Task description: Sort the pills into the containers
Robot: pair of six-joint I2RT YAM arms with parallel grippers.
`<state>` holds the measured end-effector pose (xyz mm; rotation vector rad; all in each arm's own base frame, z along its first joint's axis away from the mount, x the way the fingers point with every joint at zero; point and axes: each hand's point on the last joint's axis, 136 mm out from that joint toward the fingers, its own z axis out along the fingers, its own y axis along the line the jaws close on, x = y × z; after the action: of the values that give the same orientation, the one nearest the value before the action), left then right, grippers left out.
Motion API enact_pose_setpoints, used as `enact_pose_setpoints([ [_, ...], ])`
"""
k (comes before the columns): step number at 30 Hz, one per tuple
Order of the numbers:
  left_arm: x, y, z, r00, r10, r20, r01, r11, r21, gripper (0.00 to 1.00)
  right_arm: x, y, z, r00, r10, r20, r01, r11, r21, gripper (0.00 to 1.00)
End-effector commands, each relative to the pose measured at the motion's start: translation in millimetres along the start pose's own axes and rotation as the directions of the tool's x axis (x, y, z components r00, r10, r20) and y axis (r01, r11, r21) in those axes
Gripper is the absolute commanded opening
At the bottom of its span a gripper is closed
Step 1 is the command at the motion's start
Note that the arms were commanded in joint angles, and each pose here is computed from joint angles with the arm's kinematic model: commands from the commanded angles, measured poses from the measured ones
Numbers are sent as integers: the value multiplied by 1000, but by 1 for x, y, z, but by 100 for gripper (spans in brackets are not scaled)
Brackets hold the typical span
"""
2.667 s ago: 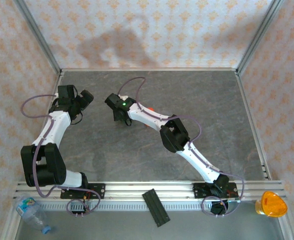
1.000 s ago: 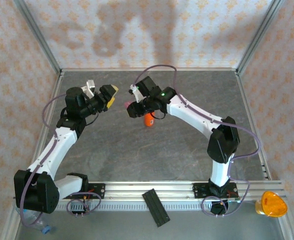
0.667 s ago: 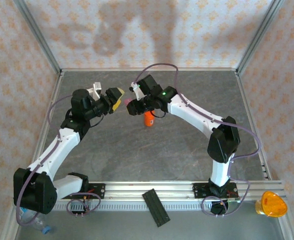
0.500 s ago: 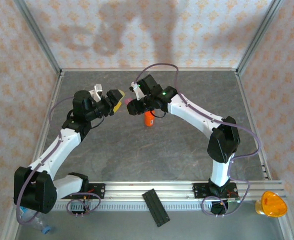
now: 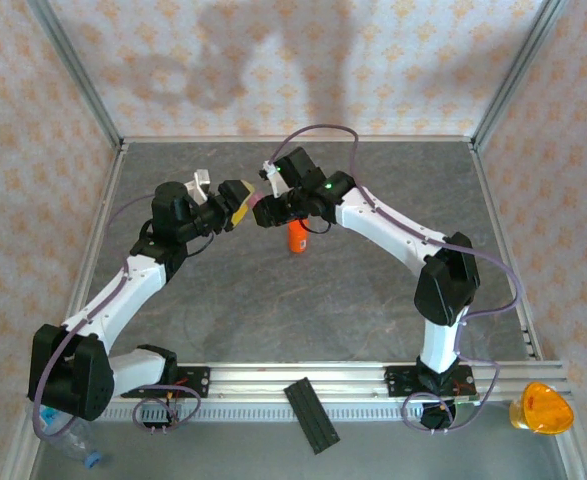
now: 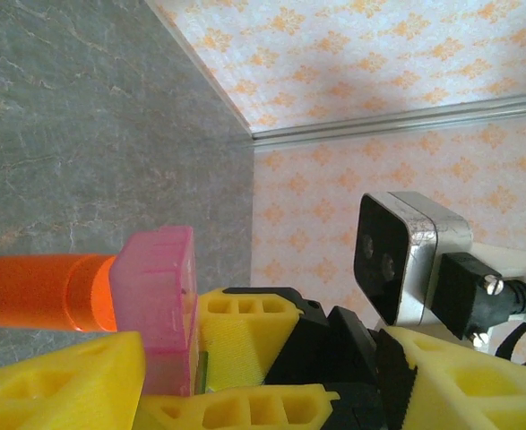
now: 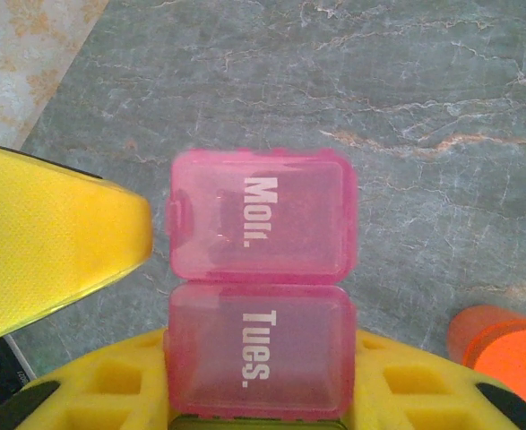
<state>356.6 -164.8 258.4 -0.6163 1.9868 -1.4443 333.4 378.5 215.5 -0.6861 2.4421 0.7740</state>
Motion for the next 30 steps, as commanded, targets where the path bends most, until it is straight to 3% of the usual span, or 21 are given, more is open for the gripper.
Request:
enact_pose_setpoints([
  [1, -4, -16, 2, 999, 24, 21, -25, 999, 43, 67, -13, 3, 0, 999, 3, 37, -3, 1000, -14, 3],
  [30, -3, -42, 9, 999, 39, 26, -42, 995, 86, 67, 3, -4, 15, 1000, 27, -1, -27, 1000, -13, 1],
])
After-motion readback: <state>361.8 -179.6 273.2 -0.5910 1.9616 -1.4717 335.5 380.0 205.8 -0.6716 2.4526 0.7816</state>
